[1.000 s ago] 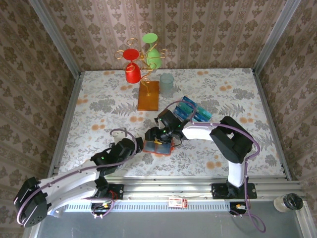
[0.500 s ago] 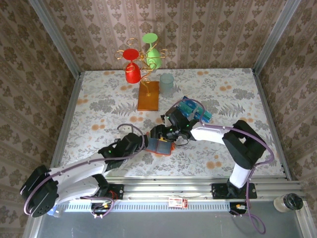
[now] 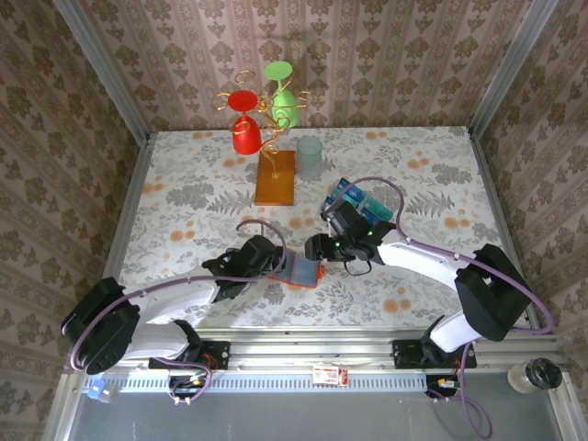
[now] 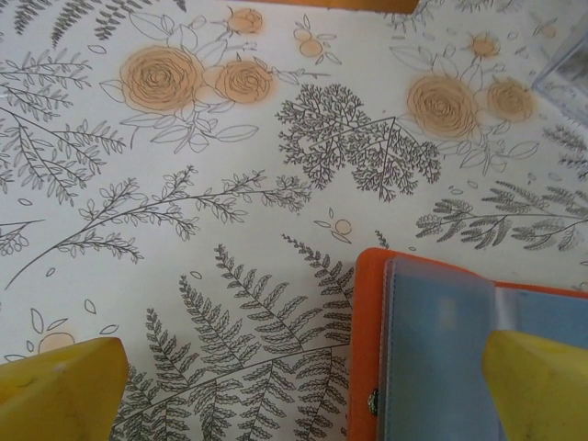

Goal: Put the credit cards into the card holder

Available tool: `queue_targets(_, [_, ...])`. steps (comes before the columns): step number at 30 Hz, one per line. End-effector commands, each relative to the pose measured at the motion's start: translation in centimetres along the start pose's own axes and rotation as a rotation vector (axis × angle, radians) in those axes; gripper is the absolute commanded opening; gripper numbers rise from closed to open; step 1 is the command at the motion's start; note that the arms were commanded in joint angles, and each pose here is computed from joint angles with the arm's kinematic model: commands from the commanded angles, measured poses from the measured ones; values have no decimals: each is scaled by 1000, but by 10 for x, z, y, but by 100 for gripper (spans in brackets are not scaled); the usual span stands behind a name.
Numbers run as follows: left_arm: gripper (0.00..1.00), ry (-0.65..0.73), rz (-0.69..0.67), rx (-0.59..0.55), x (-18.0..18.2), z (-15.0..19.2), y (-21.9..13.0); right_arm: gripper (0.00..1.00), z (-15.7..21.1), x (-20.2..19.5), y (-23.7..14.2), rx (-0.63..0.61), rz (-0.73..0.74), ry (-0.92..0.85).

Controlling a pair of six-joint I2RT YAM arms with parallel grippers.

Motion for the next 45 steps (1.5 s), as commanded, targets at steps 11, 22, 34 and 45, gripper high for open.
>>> queue_targets(11, [100, 12, -6, 17, 0, 1, 6, 58, 24, -23, 29, 76, 227, -125])
queue_targets(22, [100, 10, -5, 42, 4, 12, 8, 25, 24, -29, 30, 65, 254, -133])
queue_targets(34, [100, 1, -16, 69, 7, 27, 11, 5, 27, -35, 23, 60, 259, -123])
queue_targets(45, [100, -14, -24, 77, 10, 37, 12, 3, 32, -40, 17, 55, 272, -110])
Point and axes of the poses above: each hand's point on the last joint's axis, 136 mm out from that joint toward the fingers, its own y axis out along the fingers, its own x axis along the line the jaws close on, z = x × y, the point moved 9 cm from there along -y, back along the fingers, and after that the axes turned 8 degrees about y, right-handed, at the moved point
